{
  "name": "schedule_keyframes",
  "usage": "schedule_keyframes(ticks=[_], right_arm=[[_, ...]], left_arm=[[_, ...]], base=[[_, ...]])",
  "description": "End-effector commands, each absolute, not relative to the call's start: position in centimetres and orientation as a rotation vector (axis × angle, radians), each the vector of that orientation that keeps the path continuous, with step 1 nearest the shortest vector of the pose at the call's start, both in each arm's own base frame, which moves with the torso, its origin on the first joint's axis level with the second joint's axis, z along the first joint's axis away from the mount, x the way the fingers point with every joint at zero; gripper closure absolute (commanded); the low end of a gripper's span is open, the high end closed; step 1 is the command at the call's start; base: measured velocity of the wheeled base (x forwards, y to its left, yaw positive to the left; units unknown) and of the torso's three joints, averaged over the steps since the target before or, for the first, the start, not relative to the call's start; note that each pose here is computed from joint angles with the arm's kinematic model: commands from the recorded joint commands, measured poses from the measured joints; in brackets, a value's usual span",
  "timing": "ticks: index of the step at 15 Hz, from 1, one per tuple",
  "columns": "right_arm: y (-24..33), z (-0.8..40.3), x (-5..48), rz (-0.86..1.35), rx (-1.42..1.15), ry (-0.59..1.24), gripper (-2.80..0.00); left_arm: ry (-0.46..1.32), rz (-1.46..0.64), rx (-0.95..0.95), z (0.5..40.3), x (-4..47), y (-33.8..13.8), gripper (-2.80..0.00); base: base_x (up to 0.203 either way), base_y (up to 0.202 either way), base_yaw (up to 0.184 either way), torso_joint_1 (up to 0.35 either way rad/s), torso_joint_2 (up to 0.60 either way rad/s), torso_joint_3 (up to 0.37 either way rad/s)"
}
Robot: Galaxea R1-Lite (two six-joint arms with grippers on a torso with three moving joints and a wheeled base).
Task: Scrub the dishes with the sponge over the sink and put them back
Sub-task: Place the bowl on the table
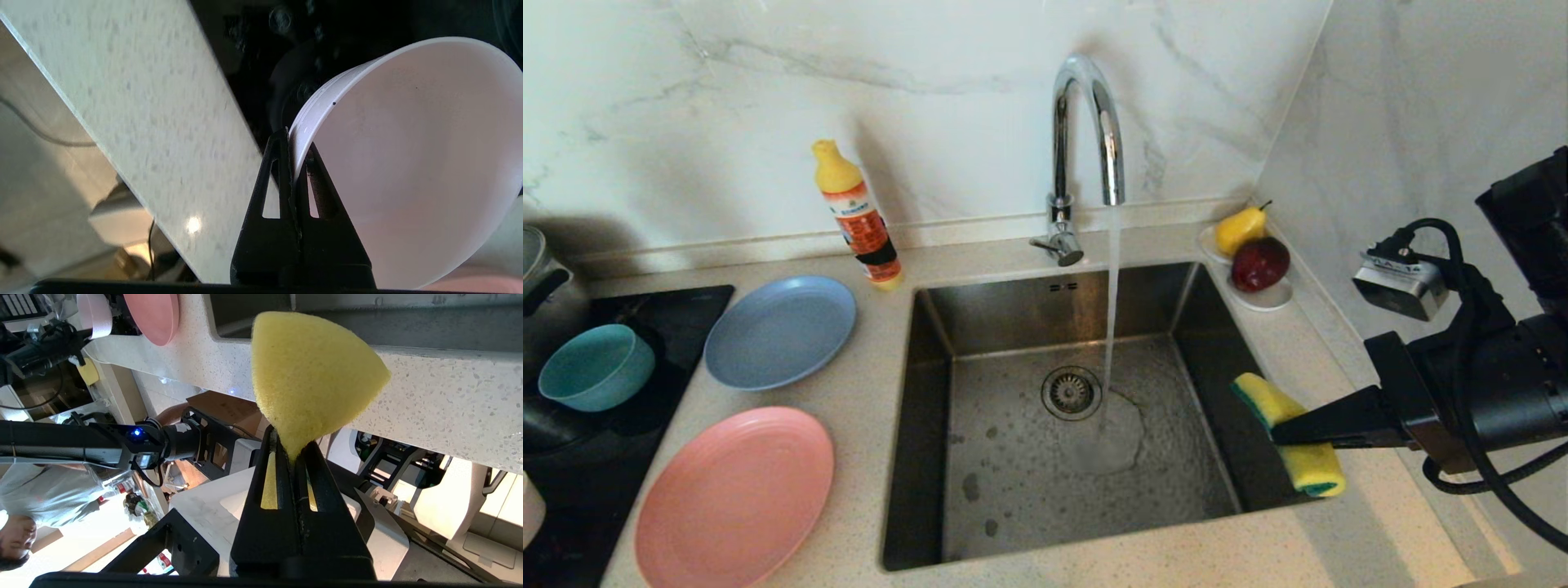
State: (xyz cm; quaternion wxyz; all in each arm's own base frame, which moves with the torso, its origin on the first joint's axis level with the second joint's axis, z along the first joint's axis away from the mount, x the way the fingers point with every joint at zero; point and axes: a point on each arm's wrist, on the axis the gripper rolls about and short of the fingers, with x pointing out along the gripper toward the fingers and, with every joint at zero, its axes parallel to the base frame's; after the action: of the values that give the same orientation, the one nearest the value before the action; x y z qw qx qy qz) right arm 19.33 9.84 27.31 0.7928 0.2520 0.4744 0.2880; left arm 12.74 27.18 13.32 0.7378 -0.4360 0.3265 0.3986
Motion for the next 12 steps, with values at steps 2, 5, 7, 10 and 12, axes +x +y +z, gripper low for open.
schedule_keyframes(ticks=[2,5,7,10,12], right_arm=[[9.9,27.2,19.4,0.62,0.544,1.027,0.0],[9.9,27.1,19.5,0.618,0.544,1.031,0.0],[9.9,27.1,19.5,0.618,0.544,1.032,0.0],[9.9,27.1,19.5,0.616,0.543,1.031,0.0],[9.9,27.2,19.5,0.618,0.542,1.028,0.0]], left_arm=[[0.733,0.864,-0.951,12.6,12.9,27.6,-2.8],[0.71,0.849,-0.944,12.5,13.1,28.1,-2.8],[0.681,0.834,-0.945,13.4,13.1,27.8,-2.8],[0.574,0.742,-0.916,18.2,12.2,25.3,-2.8],[0.518,0.675,-0.895,22.7,11.3,22.9,0.0]], base=[[0.0,0.0,0.0,0.0,0.0,0.0],[0.0,0.0,0.0,0.0,0.0,0.0],[0.0,0.0,0.0,0.0,0.0,0.0],[0.0,0.0,0.0,0.0,0.0,0.0],[0.0,0.0,0.0,0.0,0.0,0.0]])
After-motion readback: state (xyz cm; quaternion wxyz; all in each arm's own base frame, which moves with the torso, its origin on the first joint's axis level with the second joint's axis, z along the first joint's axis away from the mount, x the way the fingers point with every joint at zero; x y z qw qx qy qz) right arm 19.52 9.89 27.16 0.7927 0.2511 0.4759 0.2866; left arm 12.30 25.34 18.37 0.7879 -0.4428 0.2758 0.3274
